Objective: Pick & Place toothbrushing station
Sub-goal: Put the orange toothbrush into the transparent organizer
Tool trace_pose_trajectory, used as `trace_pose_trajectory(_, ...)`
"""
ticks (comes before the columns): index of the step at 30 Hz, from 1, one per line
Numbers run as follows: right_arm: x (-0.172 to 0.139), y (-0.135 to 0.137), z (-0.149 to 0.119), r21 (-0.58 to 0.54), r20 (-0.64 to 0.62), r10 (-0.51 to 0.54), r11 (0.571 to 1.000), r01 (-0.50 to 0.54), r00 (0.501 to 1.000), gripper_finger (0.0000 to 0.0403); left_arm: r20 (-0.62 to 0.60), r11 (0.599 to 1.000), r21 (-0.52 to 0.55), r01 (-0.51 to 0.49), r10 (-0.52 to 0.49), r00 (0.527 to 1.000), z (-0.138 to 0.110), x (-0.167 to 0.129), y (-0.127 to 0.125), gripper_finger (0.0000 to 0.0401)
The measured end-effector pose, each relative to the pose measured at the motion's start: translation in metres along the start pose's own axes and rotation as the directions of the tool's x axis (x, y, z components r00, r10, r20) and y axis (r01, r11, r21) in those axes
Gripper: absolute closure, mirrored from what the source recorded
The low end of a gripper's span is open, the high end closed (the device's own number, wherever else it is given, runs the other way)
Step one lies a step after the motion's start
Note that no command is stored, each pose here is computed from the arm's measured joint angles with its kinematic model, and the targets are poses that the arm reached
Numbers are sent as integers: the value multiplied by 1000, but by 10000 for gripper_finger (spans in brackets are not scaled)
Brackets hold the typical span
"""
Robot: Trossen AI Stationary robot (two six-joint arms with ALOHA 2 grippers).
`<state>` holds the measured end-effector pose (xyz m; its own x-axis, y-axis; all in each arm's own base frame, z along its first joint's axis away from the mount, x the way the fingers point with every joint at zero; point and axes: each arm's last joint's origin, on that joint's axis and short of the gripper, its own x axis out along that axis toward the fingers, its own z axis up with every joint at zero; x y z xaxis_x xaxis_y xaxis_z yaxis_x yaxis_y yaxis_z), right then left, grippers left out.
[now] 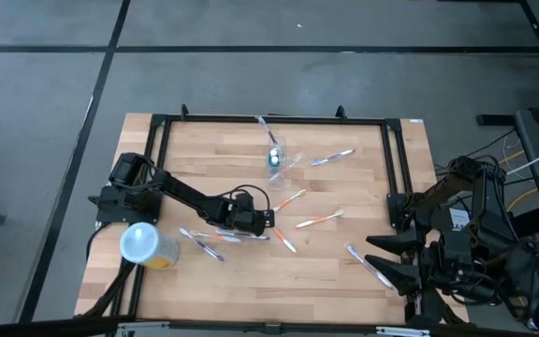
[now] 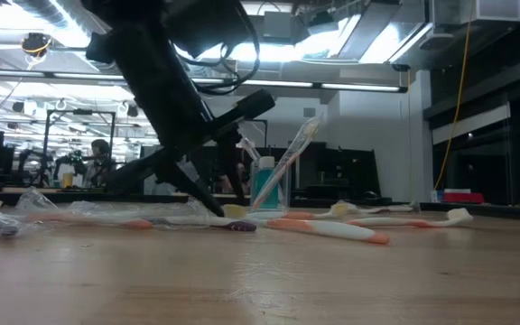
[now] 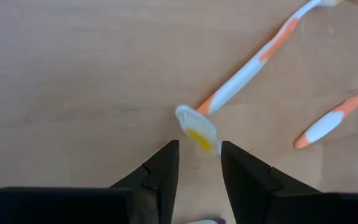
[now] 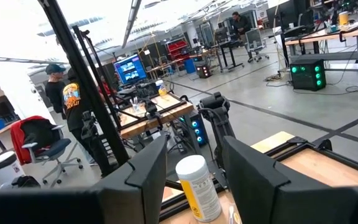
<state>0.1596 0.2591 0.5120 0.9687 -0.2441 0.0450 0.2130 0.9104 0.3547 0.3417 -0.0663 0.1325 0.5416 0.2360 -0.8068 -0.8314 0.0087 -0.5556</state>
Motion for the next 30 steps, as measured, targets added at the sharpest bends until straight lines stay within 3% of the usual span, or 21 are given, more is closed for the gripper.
trace_pose_trajectory(12,0,0,0,4,2,-11,1000,11,1000,243,10,1000,-5,6,-6,1000,9,3,-3,316)
trace_pose_trajectory(21,0,0,0,1,2,-11,1000,11,1000,243,13,1000,8,4,-4,1000,9,3,-2,394)
trace_pose_trajectory(30,0,1,-2,10,2,-14,1000,14,1000,243,35,998,36,52,-53,998,6,-10,-8,399)
